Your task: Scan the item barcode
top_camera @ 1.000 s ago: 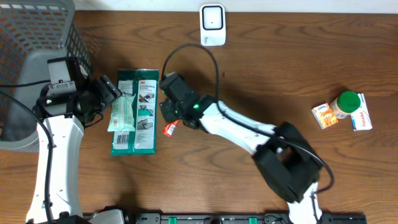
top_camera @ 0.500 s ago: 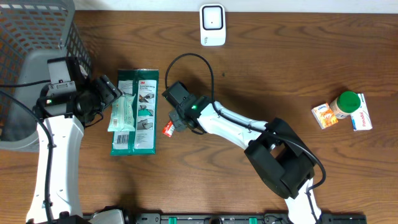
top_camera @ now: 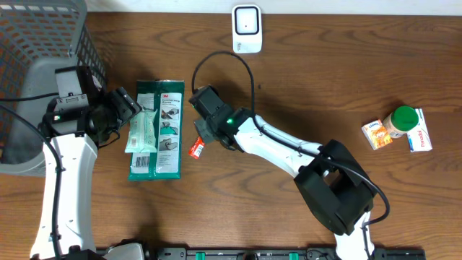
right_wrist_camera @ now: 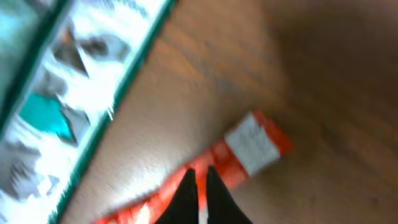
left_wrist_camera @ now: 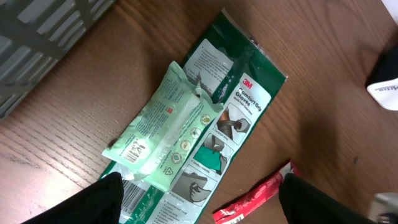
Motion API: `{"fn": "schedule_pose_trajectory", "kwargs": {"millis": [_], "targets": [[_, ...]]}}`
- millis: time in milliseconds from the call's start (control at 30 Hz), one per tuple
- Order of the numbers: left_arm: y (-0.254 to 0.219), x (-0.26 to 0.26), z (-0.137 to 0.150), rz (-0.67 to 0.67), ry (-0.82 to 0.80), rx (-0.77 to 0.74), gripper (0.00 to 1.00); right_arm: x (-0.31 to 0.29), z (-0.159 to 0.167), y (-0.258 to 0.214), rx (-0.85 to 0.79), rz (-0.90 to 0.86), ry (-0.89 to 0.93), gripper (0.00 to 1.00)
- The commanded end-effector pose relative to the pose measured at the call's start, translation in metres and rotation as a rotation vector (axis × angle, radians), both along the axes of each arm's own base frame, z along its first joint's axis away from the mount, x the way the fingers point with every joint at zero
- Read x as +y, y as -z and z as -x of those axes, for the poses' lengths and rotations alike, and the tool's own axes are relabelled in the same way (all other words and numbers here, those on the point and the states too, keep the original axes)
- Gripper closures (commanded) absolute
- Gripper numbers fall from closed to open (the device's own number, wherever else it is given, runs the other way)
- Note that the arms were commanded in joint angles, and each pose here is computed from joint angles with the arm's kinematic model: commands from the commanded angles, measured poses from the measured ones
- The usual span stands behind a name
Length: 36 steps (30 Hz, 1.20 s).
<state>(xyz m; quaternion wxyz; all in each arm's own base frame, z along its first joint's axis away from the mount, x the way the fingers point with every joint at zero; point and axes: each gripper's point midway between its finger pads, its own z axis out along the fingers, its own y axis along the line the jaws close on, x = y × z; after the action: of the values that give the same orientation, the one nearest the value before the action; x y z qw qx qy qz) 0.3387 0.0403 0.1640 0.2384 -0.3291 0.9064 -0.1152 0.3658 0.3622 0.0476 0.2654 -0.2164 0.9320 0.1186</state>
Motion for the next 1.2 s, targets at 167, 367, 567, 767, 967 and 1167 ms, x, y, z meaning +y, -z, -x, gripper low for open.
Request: {"fn": "schedule_pose_trajectory", "kwargs": {"millis": [167, 367, 567, 767, 967, 1167], "targets": [[-0.007, 0.003, -0.002, 0.001, -0.022, -0.016, 0.18, 0.016, -0.035, 0.018, -0.107, -0.058, 0.001, 0.89], [-0.007, 0.003, -0.002, 0.001, -0.022, -0.016, 0.18, 0.008, -0.030, 0.053, -0.056, 0.000, -0.003, 0.89], [-0.007, 0.003, -0.002, 0.001, -0.022, -0.016, 0.18, -0.018, -0.005, 0.075, 0.063, 0.125, -0.013, 0.96], [-0.007, 0.003, -0.002, 0.001, -0.022, -0.016, 0.18, -0.048, 0.027, 0.085, 0.204, 0.249, -0.010, 0.98], [-0.007, 0.003, -0.002, 0.001, -0.022, -0.016, 0.18, -0.065, 0.059, 0.075, 0.333, 0.299, -0.035, 0.99], [-0.007, 0.003, -0.002, 0.001, -0.022, -0.016, 0.18, -0.064, 0.065, 0.042, 0.339, 0.267, -0.045, 0.99]]}}
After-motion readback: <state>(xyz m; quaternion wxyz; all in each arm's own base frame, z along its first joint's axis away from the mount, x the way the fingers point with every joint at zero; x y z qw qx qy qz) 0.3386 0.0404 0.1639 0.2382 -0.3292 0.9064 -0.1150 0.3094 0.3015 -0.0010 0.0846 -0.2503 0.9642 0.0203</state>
